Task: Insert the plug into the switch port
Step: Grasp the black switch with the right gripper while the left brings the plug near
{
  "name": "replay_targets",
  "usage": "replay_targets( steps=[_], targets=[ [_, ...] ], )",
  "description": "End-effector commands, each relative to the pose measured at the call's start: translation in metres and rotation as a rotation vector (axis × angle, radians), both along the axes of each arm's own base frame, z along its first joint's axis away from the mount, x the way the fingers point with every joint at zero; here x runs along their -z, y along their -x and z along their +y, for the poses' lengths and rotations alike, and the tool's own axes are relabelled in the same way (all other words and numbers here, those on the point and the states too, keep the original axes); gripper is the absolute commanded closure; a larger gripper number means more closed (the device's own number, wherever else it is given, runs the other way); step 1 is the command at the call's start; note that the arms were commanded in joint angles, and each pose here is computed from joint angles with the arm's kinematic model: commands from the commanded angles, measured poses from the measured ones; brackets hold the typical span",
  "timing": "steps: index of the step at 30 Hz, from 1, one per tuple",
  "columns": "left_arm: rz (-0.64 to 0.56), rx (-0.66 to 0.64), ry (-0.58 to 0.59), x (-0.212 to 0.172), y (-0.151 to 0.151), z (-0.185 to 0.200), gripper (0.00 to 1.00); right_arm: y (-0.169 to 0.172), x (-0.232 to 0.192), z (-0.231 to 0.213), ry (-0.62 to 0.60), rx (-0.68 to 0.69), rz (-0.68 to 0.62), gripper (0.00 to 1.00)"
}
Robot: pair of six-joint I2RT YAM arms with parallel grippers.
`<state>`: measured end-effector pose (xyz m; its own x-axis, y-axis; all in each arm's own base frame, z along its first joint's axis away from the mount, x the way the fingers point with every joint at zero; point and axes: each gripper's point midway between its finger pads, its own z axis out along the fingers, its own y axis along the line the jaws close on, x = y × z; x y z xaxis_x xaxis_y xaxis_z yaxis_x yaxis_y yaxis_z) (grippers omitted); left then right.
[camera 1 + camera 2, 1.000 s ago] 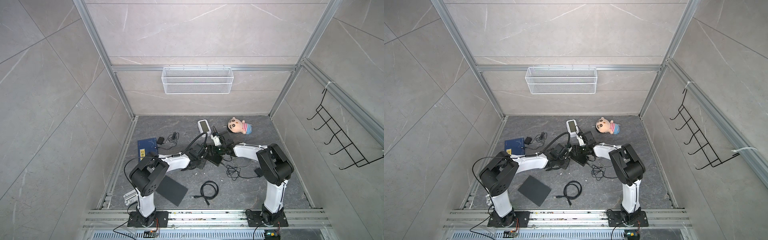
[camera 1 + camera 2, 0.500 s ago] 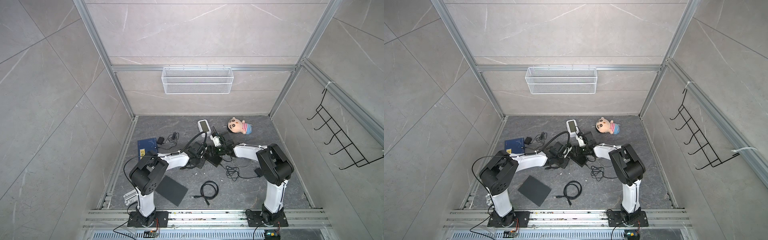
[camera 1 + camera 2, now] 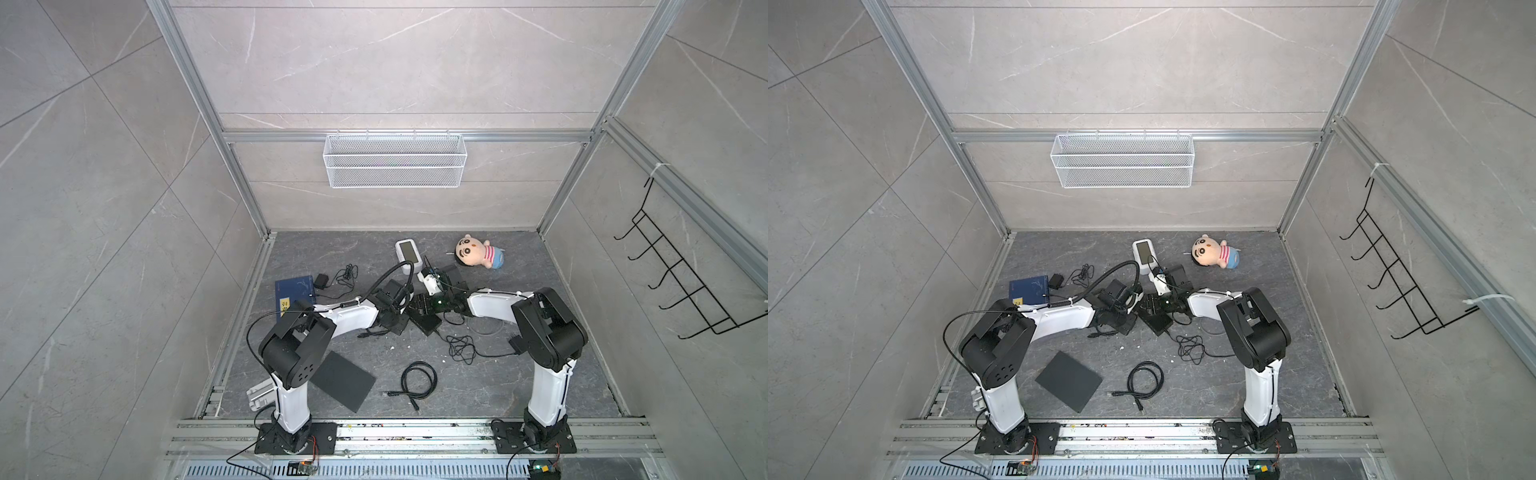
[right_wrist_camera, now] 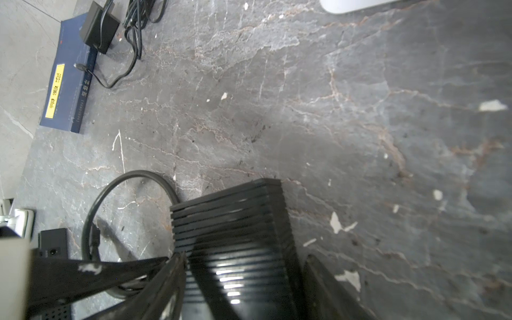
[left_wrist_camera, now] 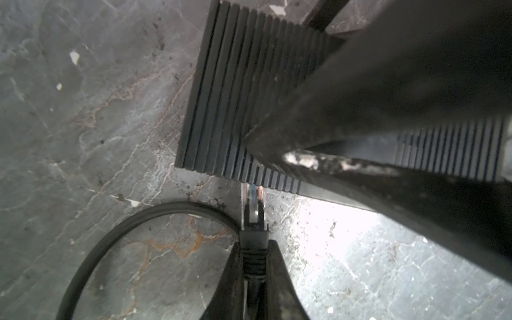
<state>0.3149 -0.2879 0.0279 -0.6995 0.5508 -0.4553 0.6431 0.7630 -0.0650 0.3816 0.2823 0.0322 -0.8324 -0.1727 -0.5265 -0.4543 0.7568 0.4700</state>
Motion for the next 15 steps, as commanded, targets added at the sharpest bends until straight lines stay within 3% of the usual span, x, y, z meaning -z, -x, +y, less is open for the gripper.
replay_targets(
  steps=[1,9,15],
  targets=[
    [-0.028,0.081,0.080,-0.022,-0.014,-0.013,0.92,0.061,0.063,-0.017,0.149,-0.045,0.256,0.31],
    [0.088,0.164,0.082,-0.017,-0.002,-0.014,0.92,0.057,0.065,-0.017,0.163,-0.034,0.245,0.33],
    [0.061,0.120,0.037,-0.007,-0.012,-0.012,0.92,0.061,0.064,-0.005,0.113,-0.066,0.263,0.34]
  ],
)
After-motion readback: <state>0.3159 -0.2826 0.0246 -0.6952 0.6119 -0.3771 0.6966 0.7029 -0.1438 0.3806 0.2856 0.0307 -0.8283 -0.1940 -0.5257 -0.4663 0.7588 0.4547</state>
